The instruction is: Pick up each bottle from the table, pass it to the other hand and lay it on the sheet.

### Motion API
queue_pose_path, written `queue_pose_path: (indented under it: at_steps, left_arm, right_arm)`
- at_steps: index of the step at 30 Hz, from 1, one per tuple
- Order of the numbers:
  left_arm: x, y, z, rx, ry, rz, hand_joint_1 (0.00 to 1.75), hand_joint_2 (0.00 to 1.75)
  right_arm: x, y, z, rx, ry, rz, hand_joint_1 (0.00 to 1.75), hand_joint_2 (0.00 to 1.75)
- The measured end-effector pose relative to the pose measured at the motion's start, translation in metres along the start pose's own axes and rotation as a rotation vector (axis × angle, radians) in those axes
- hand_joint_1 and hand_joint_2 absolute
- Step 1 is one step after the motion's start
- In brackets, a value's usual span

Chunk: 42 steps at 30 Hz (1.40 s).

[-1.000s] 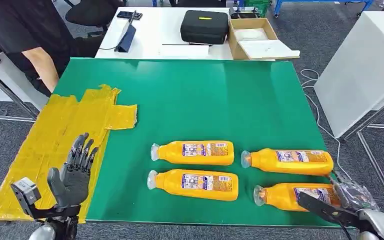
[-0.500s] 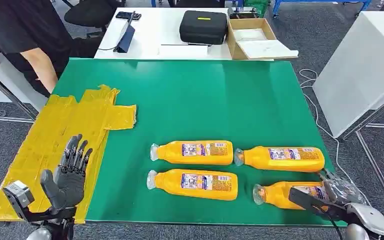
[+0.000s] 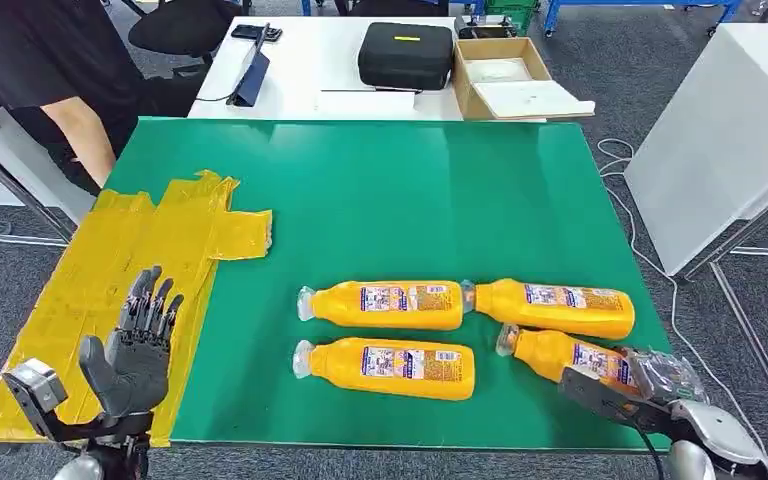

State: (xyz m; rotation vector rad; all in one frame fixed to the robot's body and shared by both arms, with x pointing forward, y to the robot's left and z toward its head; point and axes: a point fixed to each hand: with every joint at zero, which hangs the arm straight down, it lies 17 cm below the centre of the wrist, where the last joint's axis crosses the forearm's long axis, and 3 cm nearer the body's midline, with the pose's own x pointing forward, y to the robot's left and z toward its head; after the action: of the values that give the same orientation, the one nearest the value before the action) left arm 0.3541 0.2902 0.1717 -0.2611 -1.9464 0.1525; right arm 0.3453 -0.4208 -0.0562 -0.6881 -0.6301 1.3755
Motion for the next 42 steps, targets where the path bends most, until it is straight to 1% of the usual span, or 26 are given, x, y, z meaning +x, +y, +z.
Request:
queue_pose_path:
  at_steps: [6, 9, 12, 15, 19, 22, 23, 26, 28, 30, 32, 33, 35, 38, 42]
  left_arm:
    - [0.002, 0.0, -0.001, 0.01, -0.006, 0.006, 0.0, 0.0]
    - [0.002, 0.001, -0.001, 0.018, -0.003, 0.006, 0.0, 0.0]
    - [0.003, 0.002, 0.0, 0.021, 0.0, 0.003, 0.0, 0.0]
    - [0.003, 0.006, 0.003, 0.031, 0.006, -0.013, 0.0, 0.0]
    - [0.001, 0.009, 0.004, 0.034, 0.014, -0.038, 0.0, 0.0]
    - [0.001, 0.007, 0.002, 0.03, 0.013, -0.044, 0.0, 0.0]
    - [0.001, 0.006, 0.0, 0.028, 0.011, -0.048, 0.0, 1.75]
    - [0.003, 0.005, -0.002, 0.027, 0.004, -0.045, 0.0, 1.75]
    - [0.005, 0.003, -0.007, 0.021, -0.005, -0.047, 0.0, 1.75]
    - [0.005, 0.0, -0.012, 0.013, -0.016, -0.042, 0.0, 1.75]
    - [0.005, -0.004, -0.016, 0.006, -0.026, -0.032, 0.0, 1.75]
    - [0.005, -0.006, -0.018, 0.002, -0.031, -0.024, 0.0, 1.75]
    - [0.005, -0.013, -0.024, -0.012, -0.043, -0.006, 0.0, 1.75]
    - [0.004, -0.027, -0.034, -0.027, -0.054, 0.016, 0.0, 1.75]
    - [0.0, -0.035, -0.035, -0.038, -0.047, 0.029, 0.0, 1.75]
  right_arm:
    - [0.006, -0.002, -0.001, -0.004, -0.007, -0.007, 1.75, 1.75]
    - [0.019, -0.006, 0.004, -0.02, -0.057, -0.02, 1.75, 1.75]
    - [0.042, -0.011, 0.017, -0.045, -0.143, -0.048, 1.75, 1.75]
    - [0.067, -0.042, 0.038, -0.137, -0.256, -0.093, 1.75, 1.75]
    - [0.096, -0.11, 0.077, -0.328, -0.41, -0.15, 1.75, 1.75]
    - [0.097, -0.159, 0.101, -0.453, -0.488, -0.179, 1.75, 1.75]
    - [0.092, -0.173, 0.107, -0.481, -0.497, -0.177, 1.75, 1.75]
    - [0.078, -0.202, 0.12, -0.544, -0.512, -0.161, 1.75, 1.75]
    - [0.067, -0.215, 0.129, -0.553, -0.544, -0.166, 1.75, 1.75]
    - [0.046, -0.234, 0.144, -0.569, -0.566, -0.165, 1.75, 1.75]
    - [0.021, -0.254, 0.158, -0.596, -0.554, -0.153, 1.75, 1.75]
    - [0.015, -0.259, 0.163, -0.603, -0.555, -0.159, 1.75, 1.75]
    - [0.011, -0.267, 0.162, -0.628, -0.542, -0.158, 1.75, 1.75]
    - [0.013, -0.271, 0.148, -0.673, -0.516, -0.177, 1.75, 1.75]
    - [0.021, -0.265, 0.14, -0.652, -0.527, -0.187, 1.75, 1.75]
